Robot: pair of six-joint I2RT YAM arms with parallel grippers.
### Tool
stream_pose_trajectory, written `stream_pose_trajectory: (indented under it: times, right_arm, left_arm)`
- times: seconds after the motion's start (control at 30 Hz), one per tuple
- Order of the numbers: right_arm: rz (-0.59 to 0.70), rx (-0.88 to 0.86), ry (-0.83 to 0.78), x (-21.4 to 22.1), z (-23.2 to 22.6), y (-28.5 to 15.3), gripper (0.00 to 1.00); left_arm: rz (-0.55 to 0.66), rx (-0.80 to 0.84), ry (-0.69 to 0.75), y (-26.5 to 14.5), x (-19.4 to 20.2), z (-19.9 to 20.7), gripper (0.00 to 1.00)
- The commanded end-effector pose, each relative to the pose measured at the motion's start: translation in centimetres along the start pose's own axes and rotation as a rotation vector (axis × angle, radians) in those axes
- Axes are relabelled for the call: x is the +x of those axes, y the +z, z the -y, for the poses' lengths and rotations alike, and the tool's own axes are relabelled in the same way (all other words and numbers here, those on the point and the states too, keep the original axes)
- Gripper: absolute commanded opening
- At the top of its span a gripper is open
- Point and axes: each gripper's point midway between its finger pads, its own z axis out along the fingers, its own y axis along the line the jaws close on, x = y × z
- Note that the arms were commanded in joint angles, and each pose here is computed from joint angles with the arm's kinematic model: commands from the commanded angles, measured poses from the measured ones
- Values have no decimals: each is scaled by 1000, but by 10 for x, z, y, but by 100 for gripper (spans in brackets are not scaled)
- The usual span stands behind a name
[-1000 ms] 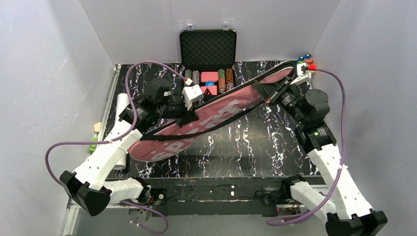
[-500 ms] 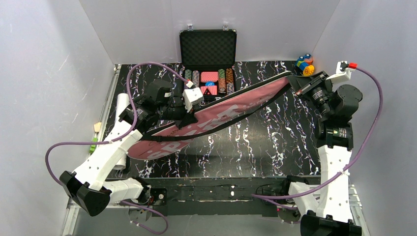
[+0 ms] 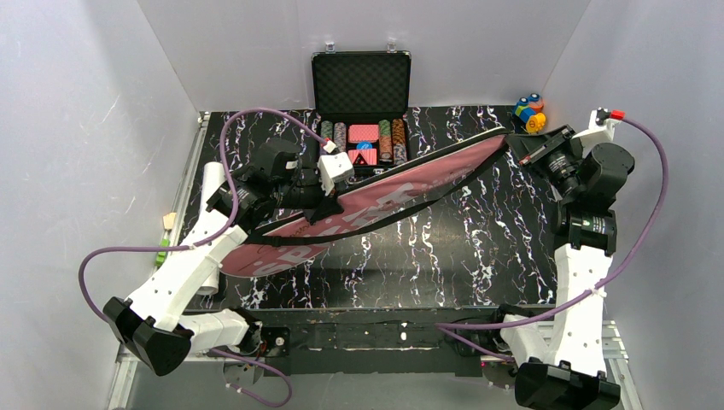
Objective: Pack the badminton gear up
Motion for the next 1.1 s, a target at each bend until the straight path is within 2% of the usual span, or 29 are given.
stream_pose_trajectory:
  times: [0.0,0.07,0.13,0.2,0.33,0.4,0.5,0.67,0.87,1.07]
  right_arm:
    - [93,163,14,-19,42,5,1]
    - [76,177,30,-13,47,5,1]
    - [73,199,38,-12,50,3,17]
    - [91,229,43,-17,49,-1,28]
    - [187,271,39,-39,36,-20,60]
    - [242,283,35,-51,26,-32,71]
    - [306,322,34,-64,18,-49,75]
    - [349,358,8,-74,13,-62,75]
    - [307,360,17,-63,26,-51,76]
    - [248,353,47,-44,43,-36,76]
  left_arm:
    - [183,-21,111,-29,-49,6,0]
    - [182,-21,116,-28,-51,6,0]
    - [176,-19,123,-24,-53,5,0]
    - [158,-15,137,-18,-53,5,0]
    - [83,7,170,4,-47,8,0]
    - [24,24,193,19,-40,11,0]
    - [-31,69,231,40,-33,15,0]
    - [-147,177,255,78,-13,21,0]
    - [-266,310,275,114,21,35,0]
    - [-398,499,172,131,49,56,0]
